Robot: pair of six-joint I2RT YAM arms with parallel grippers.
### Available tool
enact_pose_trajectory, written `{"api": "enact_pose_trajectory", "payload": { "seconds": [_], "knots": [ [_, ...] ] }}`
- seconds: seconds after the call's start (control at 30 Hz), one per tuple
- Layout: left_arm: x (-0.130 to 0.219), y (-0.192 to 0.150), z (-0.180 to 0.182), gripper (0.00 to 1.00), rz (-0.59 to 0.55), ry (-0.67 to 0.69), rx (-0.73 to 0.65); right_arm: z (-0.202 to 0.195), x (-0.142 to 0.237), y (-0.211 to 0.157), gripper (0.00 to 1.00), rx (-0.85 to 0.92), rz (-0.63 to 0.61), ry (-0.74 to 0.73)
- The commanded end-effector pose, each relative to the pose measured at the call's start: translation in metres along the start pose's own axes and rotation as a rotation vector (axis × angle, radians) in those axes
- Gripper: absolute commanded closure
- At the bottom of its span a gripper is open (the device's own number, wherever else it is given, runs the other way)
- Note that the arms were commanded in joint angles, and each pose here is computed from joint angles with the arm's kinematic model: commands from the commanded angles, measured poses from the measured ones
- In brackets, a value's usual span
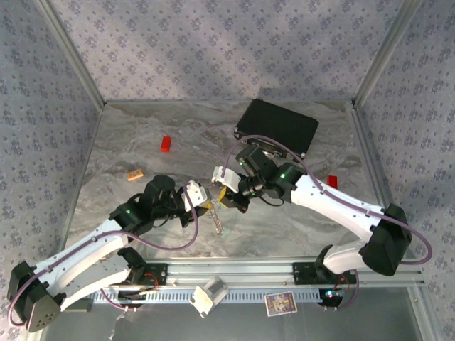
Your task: Put the keys on the keyring
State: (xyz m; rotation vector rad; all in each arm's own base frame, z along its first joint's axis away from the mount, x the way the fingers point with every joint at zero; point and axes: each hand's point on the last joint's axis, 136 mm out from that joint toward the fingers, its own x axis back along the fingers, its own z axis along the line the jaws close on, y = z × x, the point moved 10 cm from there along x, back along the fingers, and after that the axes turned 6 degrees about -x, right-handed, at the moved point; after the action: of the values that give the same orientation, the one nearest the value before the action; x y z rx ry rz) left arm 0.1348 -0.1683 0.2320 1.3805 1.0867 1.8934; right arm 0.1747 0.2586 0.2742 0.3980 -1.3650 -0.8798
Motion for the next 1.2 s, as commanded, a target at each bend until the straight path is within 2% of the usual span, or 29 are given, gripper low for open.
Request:
{"api": "enact_pose_trajectory", "payload": {
  "seconds": [0.0, 0.63, 1.17],
  "knots": [
    [0.001, 0.007, 0.000, 1.00, -0.050, -0.001, -0.030, 0.008, 0.008, 0.003, 1.00, -0.011, -0.043, 0.030],
    [0.002, 0.008, 0.000, 1.00, -0.053, -0.006, -0.031, 0.007, -0.005, 0.006, 1.00, -0.009, -0.020, 0.075],
    [0.002, 0.009, -0.001, 1.00, -0.062, -0.023, -0.040, -0.001, -0.009, 0.007, 1.00, -0.030, -0.027, 0.007]
  ]
}}
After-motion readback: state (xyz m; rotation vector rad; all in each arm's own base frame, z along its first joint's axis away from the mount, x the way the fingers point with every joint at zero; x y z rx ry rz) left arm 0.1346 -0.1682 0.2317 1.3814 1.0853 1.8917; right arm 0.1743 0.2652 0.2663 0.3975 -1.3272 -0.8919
